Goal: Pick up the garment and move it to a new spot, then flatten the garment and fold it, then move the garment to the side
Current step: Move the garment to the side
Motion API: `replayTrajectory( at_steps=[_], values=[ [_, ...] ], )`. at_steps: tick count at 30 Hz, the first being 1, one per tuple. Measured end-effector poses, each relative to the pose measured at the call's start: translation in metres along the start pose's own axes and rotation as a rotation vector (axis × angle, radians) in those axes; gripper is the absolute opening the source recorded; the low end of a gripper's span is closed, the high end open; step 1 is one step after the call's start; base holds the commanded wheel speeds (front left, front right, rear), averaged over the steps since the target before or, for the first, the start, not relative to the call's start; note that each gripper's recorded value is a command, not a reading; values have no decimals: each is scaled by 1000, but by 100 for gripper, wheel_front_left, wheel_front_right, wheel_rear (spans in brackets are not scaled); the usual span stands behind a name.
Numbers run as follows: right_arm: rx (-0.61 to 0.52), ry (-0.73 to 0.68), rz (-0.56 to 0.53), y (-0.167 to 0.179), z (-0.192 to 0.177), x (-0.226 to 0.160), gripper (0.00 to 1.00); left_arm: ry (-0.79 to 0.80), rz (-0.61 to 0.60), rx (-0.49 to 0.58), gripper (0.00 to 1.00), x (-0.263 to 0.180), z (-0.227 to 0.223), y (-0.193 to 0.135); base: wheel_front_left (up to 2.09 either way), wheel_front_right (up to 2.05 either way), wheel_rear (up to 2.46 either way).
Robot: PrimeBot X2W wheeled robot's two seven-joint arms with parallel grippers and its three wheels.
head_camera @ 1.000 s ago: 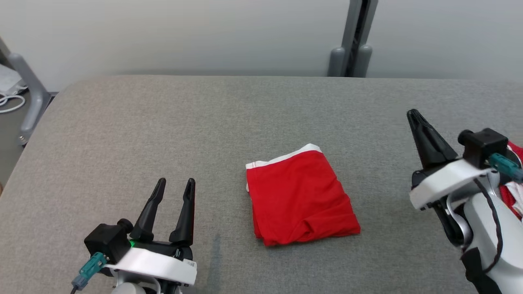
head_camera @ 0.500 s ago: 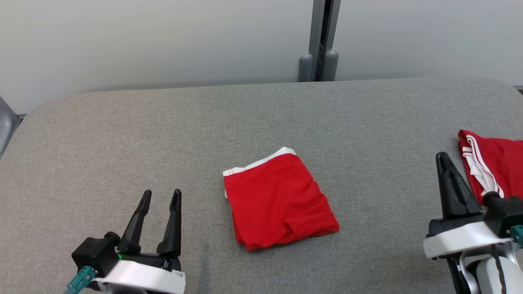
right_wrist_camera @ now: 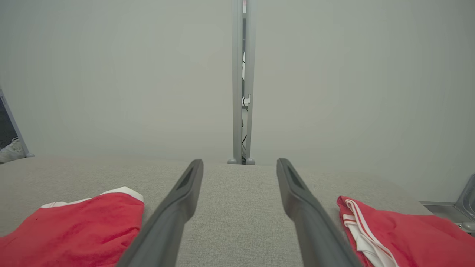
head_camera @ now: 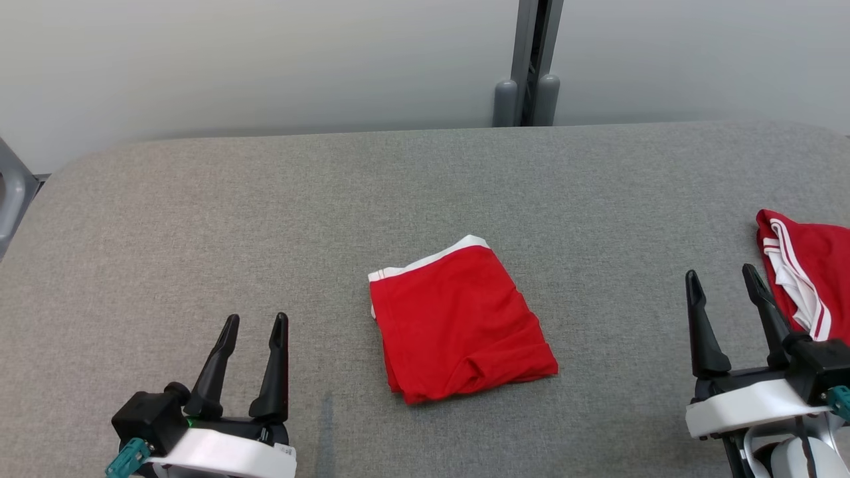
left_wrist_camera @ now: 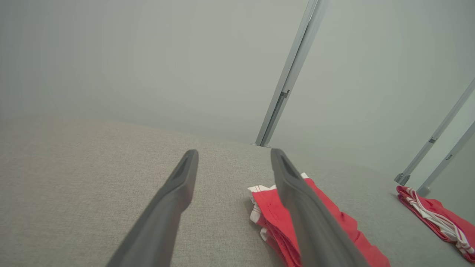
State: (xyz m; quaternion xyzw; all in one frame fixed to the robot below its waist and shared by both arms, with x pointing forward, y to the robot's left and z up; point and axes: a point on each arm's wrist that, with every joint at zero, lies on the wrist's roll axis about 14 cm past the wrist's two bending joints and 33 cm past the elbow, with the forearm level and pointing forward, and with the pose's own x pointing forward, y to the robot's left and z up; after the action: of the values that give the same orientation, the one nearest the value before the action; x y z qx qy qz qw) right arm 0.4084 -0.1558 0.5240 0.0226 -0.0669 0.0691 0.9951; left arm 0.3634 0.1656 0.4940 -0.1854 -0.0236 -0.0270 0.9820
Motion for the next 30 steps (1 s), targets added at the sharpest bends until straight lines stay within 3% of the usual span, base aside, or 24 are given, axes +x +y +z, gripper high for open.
replayTrajectory(
  at_steps=[30],
  values=[
    [12, 16, 76, 27, -7, 9, 100, -18, 40, 5, 100, -11, 6, 8, 0, 0, 0]
  ],
)
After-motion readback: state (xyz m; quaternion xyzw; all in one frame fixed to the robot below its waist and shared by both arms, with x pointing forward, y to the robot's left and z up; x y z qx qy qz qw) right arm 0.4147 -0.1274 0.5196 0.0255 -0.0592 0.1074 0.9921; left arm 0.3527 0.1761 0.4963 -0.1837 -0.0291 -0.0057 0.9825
